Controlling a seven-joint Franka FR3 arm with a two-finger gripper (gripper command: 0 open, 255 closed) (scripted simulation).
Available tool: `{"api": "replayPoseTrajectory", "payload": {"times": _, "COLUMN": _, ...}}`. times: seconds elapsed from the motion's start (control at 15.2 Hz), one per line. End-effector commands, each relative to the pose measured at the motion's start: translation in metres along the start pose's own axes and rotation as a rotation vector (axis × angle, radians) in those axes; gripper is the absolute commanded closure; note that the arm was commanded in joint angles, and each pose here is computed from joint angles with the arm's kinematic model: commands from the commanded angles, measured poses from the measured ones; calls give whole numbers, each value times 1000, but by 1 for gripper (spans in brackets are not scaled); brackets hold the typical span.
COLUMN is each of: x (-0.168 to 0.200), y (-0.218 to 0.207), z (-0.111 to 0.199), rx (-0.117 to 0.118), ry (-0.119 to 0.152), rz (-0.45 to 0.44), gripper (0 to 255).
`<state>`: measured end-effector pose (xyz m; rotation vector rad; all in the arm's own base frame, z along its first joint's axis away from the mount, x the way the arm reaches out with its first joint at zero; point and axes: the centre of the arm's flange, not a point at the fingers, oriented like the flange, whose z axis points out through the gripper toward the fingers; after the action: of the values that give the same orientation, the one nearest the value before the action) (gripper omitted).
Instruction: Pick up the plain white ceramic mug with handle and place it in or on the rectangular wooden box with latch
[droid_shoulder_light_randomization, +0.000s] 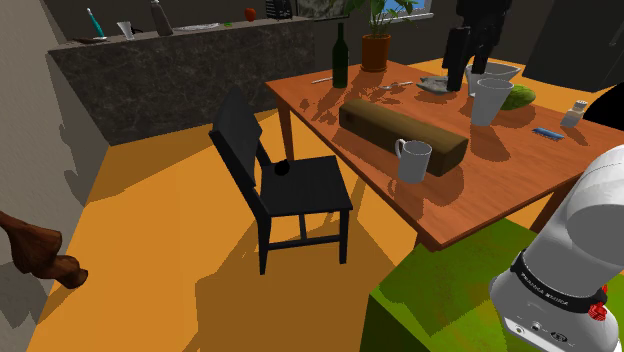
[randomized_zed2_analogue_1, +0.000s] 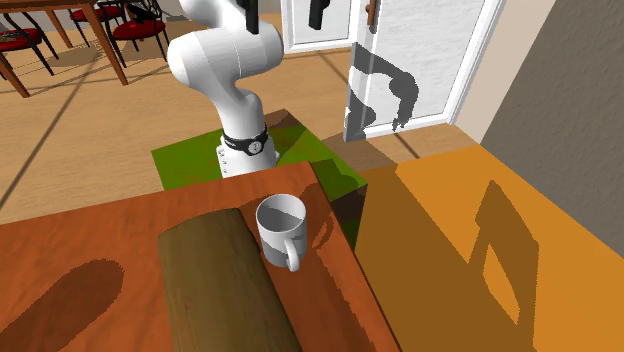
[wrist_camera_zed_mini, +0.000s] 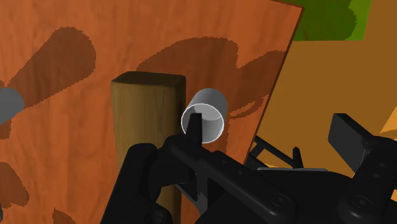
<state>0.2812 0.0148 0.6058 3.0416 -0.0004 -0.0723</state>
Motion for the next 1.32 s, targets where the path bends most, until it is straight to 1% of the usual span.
{"api": "replayPoseTrajectory", "payload": {"times": 0.0, "x": 0, "y": 0, "z": 0, "rx": 0, "ry": 0, "rz": 0, "gripper": 0}}
{"api": "replayPoseTrajectory", "payload": {"times": 1.19, "x": 98, "y": 37, "z": 210, "rx": 97, "ry": 79, "rz": 105, "gripper": 0}}
{"api": "replayPoseTrajectory", "payload": {"times": 1.25, "x": 101, "y": 38, "z": 216, "rx": 99, "ry": 81, "rz": 108, "gripper": 0}}
